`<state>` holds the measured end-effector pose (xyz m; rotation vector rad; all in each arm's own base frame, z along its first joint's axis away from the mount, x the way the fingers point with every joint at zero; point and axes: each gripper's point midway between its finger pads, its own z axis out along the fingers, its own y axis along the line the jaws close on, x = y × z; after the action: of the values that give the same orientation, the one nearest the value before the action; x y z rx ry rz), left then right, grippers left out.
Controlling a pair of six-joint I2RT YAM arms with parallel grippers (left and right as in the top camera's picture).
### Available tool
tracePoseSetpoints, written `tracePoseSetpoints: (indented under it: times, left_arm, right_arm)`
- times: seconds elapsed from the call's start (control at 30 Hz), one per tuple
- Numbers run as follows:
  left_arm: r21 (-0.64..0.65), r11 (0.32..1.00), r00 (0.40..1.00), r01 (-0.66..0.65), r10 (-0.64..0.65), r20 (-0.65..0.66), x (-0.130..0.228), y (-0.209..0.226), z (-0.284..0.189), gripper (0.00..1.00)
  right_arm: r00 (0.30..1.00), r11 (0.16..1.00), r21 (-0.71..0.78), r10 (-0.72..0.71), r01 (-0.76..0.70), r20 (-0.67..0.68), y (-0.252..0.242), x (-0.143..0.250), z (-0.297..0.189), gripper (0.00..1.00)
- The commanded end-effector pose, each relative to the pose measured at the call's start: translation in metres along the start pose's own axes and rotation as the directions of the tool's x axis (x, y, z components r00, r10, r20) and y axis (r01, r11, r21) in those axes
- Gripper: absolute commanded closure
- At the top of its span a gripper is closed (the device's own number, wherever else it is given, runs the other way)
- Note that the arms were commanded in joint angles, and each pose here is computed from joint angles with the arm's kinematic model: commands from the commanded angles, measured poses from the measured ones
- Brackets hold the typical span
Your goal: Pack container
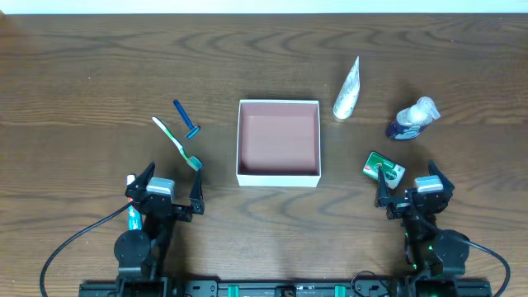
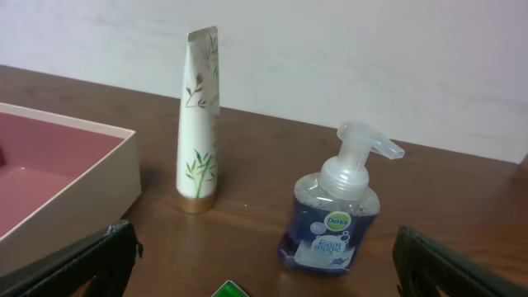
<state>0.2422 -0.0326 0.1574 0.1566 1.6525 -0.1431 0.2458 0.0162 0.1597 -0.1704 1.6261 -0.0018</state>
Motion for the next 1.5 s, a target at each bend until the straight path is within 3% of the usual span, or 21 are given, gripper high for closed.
tracePoseSetpoints:
  times: [0.0, 1.47]
  left_arm:
    - [0.009, 1.000, 0.999, -0.001, 0.001, -0.044, 0.0151, -0.0010, 0.0007, 0.02]
    - [0.009, 1.000, 0.998, 0.002, -0.002, -0.059, 0.0185, -0.0010, 0.0014, 0.02]
  right_arm:
    - [1.000, 1.000, 0.014, -0.007, 0.007, -0.002, -0.0028, 0.0009, -0.0003, 0.01]
    - [1.000, 1.000, 0.018, -0.007, 0.007, -0.002, -0.0036, 0.0008, -0.0003, 0.01]
